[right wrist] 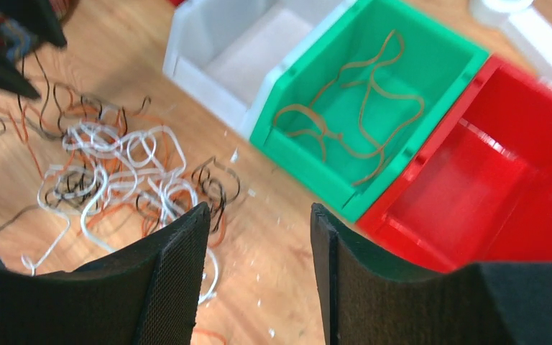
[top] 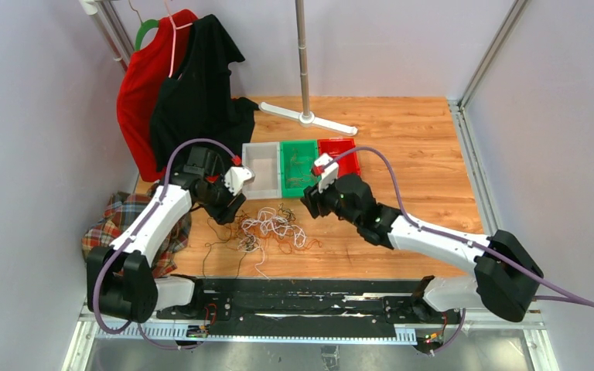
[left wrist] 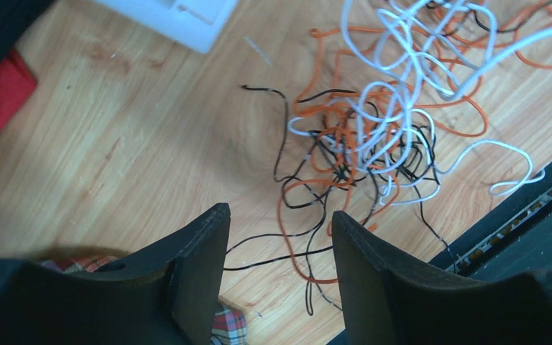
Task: Untangle the cables
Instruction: Untie the cable.
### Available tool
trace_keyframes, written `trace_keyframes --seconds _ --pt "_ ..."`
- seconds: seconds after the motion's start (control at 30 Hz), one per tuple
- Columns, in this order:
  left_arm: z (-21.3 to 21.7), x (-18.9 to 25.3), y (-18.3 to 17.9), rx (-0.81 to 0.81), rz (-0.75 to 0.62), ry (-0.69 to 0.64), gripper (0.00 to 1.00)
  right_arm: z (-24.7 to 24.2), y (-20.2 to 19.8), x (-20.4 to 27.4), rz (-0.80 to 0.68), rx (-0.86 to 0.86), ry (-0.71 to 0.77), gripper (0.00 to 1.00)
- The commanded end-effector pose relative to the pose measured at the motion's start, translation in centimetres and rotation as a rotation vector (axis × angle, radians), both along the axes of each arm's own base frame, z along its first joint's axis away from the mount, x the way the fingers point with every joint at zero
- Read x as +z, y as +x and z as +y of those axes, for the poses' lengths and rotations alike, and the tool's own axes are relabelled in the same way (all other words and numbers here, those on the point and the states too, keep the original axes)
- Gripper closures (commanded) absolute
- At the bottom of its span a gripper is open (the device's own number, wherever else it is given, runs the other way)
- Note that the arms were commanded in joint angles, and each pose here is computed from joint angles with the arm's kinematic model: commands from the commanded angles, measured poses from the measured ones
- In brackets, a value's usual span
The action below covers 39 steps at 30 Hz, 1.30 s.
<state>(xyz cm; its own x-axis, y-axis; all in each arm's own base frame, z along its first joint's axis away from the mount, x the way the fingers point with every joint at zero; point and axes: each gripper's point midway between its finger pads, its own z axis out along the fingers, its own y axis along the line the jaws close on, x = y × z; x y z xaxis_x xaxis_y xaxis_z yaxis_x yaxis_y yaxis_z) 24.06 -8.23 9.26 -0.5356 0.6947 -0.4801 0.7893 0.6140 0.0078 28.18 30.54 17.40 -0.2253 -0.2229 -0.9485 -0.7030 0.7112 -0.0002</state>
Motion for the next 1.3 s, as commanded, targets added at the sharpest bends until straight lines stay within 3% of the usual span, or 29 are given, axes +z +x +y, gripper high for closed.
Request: trace_keyframes --seconds 0.0,0.3,0.63,0.73,1.0,1.27 --pt "0.7 1.1 0.2 0.108 0.048 -0.082 0.42 0.0 -1.8 0.3 -0.020 -0.031 0.043 0.47" --pt "0.8 3.0 -0.3 0.161 0.007 -0.147 0.37 1.0 -2.5 -0.9 0.017 -0.005 0.033 0.49" --pt "1.5 -0.6 -1.9 0.081 0.191 -0.069 0.45 1.1 -2.6 -0.6 0.006 -0.001 0.010 0.56" --pt "0.9 -0.1 -2.1 0.060 0.181 -0.103 0.56 1.1 -2.5 -0.6 0.005 -0.002 0.003 0.58" --pt "-0.2 2.5 -2.5 0.006 0.089 -0.171 0.97 1.8 -2.3 -0.9 0.023 0.005 -0.002 0.67" --pt "-1.1 5.3 -3.2 -0.026 0.035 -0.234 0.99 2.8 -2.5 0.0 0.028 0.042 0.025 0.71"
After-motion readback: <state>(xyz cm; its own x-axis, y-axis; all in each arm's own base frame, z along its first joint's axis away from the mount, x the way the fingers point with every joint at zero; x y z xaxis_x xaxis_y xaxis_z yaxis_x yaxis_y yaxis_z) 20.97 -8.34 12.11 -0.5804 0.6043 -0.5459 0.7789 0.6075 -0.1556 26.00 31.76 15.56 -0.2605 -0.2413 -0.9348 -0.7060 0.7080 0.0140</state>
